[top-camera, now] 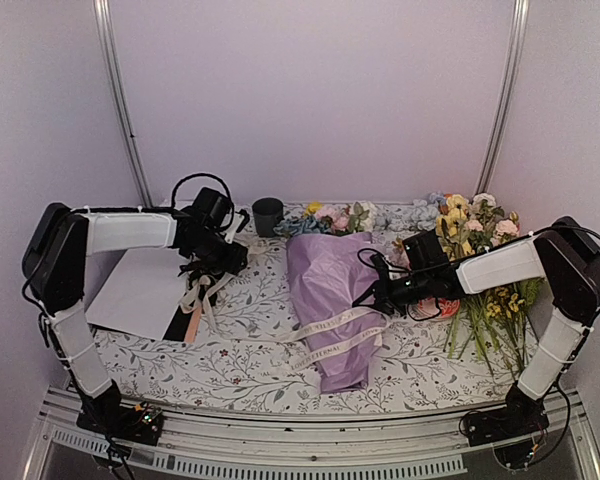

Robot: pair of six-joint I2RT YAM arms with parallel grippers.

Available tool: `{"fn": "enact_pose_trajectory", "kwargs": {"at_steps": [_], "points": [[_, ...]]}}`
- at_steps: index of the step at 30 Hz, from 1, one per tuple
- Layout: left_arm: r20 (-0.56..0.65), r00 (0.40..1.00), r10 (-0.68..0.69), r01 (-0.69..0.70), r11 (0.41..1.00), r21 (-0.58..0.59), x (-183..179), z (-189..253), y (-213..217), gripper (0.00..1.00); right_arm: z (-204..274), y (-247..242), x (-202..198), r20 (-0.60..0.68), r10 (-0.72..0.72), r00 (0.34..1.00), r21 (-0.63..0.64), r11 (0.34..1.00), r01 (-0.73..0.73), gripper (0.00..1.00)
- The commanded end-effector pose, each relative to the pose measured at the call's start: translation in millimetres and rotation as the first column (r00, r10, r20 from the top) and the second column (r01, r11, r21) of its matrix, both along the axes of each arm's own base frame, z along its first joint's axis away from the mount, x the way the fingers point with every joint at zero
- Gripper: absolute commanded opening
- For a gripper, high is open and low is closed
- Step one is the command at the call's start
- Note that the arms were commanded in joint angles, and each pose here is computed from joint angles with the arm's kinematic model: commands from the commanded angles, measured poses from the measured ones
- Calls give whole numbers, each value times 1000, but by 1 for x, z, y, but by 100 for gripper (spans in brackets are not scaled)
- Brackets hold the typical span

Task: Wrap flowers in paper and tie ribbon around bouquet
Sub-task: Pick up the ribbon from the center of the board.

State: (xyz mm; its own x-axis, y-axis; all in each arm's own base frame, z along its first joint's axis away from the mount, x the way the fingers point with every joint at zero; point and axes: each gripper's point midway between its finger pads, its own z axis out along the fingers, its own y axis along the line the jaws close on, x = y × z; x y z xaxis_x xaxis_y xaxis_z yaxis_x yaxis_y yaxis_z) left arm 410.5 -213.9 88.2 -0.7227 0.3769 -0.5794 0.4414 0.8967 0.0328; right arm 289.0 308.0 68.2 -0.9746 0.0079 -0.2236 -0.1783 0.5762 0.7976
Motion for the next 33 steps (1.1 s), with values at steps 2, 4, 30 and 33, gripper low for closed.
{"fn": "enact_pose_trajectory", "kwargs": {"at_steps": [2, 4, 30, 33], "points": [[68, 997, -23, 21, 999, 26, 40, 6, -5, 55, 12, 3, 9, 63, 11, 998, 16, 1000, -12, 0], [23, 1000, 2, -2, 1000, 23, 47, -5, 3, 50, 13, 3, 9, 62, 8, 998, 16, 1000, -9, 0], [3, 1000, -11, 11, 991, -131, 32, -3, 4, 0, 6, 0, 11, 51, 8, 999, 4, 1000, -8, 0], [78, 997, 18, -8, 992, -124, 34, 32, 12, 0, 6, -1, 11, 52, 7, 999, 4, 1000, -7, 0]]}}
